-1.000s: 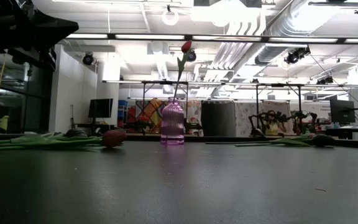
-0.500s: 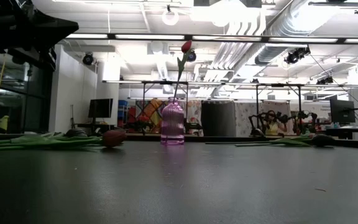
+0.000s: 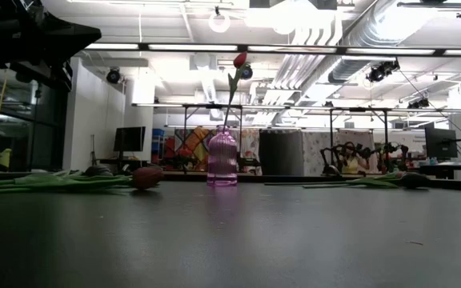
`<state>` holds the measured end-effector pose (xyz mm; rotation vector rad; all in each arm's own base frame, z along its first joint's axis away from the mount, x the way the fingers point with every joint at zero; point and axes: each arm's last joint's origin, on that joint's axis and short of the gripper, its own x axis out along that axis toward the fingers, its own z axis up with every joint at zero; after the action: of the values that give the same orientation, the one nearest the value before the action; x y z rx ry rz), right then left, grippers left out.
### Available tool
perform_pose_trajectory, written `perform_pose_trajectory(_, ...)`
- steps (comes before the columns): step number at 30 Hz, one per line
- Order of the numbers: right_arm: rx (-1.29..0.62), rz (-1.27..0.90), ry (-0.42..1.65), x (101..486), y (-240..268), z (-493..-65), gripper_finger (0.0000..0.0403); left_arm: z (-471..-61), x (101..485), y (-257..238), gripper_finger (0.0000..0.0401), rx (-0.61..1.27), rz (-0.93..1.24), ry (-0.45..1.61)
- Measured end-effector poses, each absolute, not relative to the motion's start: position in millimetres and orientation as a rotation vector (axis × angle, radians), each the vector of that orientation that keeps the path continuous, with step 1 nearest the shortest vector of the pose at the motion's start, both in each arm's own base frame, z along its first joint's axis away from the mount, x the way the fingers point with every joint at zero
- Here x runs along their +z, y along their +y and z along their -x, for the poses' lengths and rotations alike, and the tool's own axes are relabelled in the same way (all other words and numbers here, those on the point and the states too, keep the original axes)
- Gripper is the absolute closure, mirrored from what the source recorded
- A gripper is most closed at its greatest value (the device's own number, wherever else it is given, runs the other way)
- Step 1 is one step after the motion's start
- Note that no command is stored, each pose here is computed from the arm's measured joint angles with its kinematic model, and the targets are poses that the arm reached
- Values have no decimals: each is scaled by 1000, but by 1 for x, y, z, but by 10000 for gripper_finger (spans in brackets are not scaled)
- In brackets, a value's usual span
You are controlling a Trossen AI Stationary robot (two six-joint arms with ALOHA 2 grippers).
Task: Sort flowers into vase by color
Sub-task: Put the right pink tulip into the violet vase
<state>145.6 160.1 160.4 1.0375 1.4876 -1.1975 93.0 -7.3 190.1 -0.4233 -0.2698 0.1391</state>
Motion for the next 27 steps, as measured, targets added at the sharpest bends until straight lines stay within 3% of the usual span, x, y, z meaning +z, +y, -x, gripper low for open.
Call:
perform_pose_trajectory(18,-1314,-825,1245,262,157,-158,402,-93,190,-7,400,139,423,-270)
perform_pose_trajectory(27,-1051,-883,858,313,139,-172,403,-93,190,-7,400,139,423,-270)
